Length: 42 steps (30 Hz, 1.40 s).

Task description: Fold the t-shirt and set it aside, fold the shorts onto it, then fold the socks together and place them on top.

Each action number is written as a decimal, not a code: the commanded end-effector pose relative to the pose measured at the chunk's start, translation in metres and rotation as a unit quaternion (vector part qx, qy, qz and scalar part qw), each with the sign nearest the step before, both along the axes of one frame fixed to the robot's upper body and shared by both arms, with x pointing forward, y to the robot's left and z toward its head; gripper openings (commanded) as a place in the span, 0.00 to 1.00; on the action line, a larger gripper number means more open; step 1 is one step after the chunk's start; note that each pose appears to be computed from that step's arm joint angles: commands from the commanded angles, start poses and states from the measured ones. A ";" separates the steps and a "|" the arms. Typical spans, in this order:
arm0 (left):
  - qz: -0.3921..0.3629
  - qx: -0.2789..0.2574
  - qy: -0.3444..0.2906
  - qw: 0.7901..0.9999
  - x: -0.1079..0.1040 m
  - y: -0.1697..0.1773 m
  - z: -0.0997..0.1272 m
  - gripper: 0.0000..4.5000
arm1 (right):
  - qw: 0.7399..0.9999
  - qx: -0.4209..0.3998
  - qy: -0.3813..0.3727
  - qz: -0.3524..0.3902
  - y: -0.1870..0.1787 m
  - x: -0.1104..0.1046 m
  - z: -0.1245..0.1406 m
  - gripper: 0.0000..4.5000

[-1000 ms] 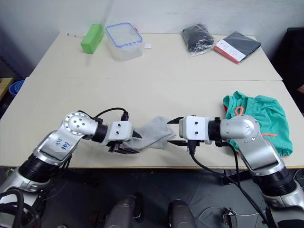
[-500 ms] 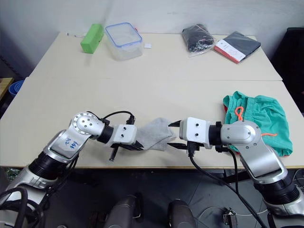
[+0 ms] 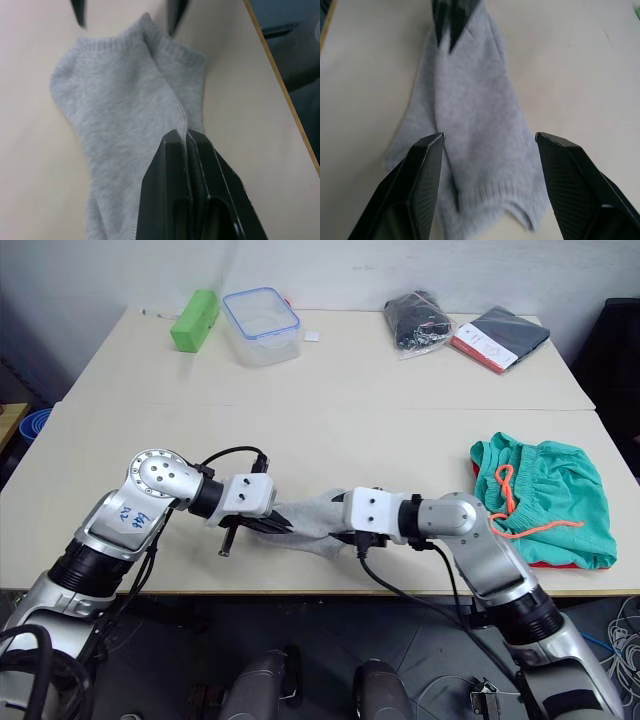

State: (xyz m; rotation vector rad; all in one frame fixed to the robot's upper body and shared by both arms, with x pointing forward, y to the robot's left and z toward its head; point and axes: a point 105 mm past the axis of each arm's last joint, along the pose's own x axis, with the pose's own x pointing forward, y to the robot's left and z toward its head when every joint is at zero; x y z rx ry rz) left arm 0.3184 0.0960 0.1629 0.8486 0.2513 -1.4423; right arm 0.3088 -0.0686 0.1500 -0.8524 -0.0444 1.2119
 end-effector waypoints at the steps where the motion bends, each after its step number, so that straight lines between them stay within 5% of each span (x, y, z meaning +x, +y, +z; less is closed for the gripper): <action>1: 0.015 -0.020 -0.021 0.999 0.006 0.006 0.020 0.00 | 1.000 0.003 -0.007 -0.015 -0.003 0.006 -0.002 0.65; 5: 0.031 -0.014 -0.021 0.999 0.010 0.017 0.020 0.00 | 0.999 -0.015 -0.009 -0.044 -0.014 0.019 -0.014 0.52; 12: 0.036 -0.021 -0.025 0.999 0.011 0.018 0.023 0.00 | 0.999 -0.019 -0.004 -0.036 -0.014 0.017 -0.020 0.00; 21: 0.034 -0.009 -0.041 0.999 0.016 0.024 0.018 0.00 | 0.998 0.009 -0.034 -0.044 -0.019 0.020 0.010 0.00; 28: 0.044 -0.005 -0.123 0.991 0.044 0.027 0.031 0.00 | 0.996 0.000 -0.071 -0.049 -0.036 0.003 0.040 0.00; 33: 0.020 -0.015 -0.143 0.989 0.049 0.020 0.033 0.00 | 0.997 -0.017 -0.057 -0.045 -0.038 -0.014 0.032 0.00; 37: -0.022 0.012 -0.117 0.993 0.033 0.021 0.012 0.00 | 0.999 -0.021 -0.021 -0.029 -0.026 -0.034 0.013 0.00; 42: -0.026 0.054 -0.089 0.994 0.025 0.033 -0.007 0.00 | 0.998 -0.017 -0.018 -0.051 -0.016 -0.032 -0.006 0.00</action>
